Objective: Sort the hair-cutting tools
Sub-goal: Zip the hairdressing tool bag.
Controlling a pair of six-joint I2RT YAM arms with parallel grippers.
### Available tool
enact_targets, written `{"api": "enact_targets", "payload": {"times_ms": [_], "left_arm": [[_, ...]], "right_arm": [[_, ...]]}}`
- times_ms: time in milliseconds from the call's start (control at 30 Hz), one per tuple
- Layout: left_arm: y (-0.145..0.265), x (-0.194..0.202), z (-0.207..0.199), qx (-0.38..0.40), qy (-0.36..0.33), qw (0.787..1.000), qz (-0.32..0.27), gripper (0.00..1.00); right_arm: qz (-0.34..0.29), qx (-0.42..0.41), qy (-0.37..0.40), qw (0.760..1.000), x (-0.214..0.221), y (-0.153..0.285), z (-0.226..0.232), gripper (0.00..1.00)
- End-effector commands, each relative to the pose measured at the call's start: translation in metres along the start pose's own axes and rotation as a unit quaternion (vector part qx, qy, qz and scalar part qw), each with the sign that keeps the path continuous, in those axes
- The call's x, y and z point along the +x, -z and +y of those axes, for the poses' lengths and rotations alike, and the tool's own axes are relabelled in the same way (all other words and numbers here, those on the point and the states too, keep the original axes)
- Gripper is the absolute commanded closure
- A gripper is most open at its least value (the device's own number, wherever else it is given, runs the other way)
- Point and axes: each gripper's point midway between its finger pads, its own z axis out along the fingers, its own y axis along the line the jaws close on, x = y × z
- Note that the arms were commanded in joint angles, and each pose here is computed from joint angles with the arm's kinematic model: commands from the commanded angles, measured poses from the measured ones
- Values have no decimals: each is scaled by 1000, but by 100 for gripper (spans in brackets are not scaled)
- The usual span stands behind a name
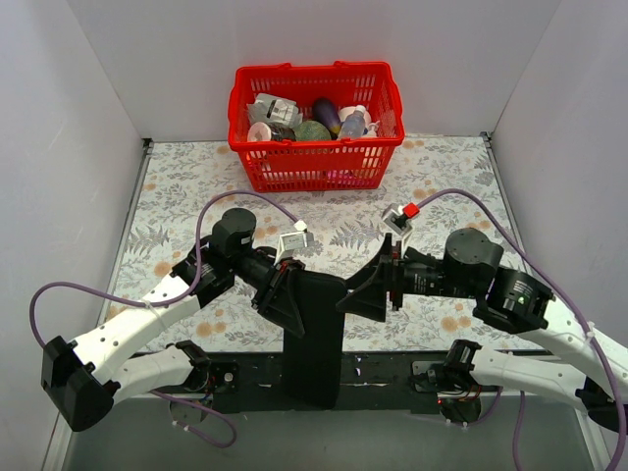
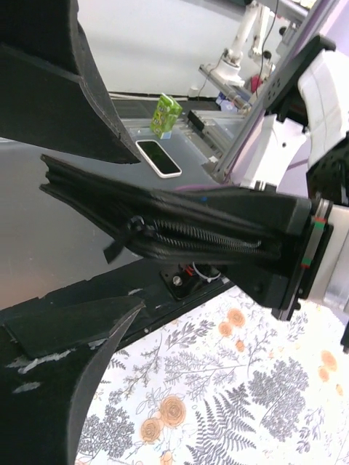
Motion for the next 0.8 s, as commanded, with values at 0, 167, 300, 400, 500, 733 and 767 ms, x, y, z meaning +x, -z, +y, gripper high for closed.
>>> {"api": "enact_targets", "payload": {"times_ms": [0, 167, 300, 400, 500, 733, 767], "left_arm": [[0, 1, -10, 10, -15, 1000, 5, 100], [0, 1, -9, 9, -14, 1000, 4, 100], [0, 1, -6, 7, -10, 1000, 4, 100], [0, 0, -2, 4, -6, 1000, 3, 100], [-1, -2, 1, 1, -4, 1000, 0, 100], [-2, -15, 4, -13, -9, 1000, -11, 100], [-3, -21, 5, -26, -12, 999, -22, 100]], "right_arm": [[-24, -5, 22, 999, -15, -5, 3, 17], [-27, -10, 28, 999, -17, -10, 4, 16], [-20, -20, 25, 999, -16, -17, 5, 19], [-16, -40, 22, 999, -16, -24, 10, 21], [-6, -49, 19, 999, -14, -31, 10, 29], [4, -59, 17, 998, -10, -40, 9, 99], [1, -46, 14, 999, -10, -39, 5, 99]]}}
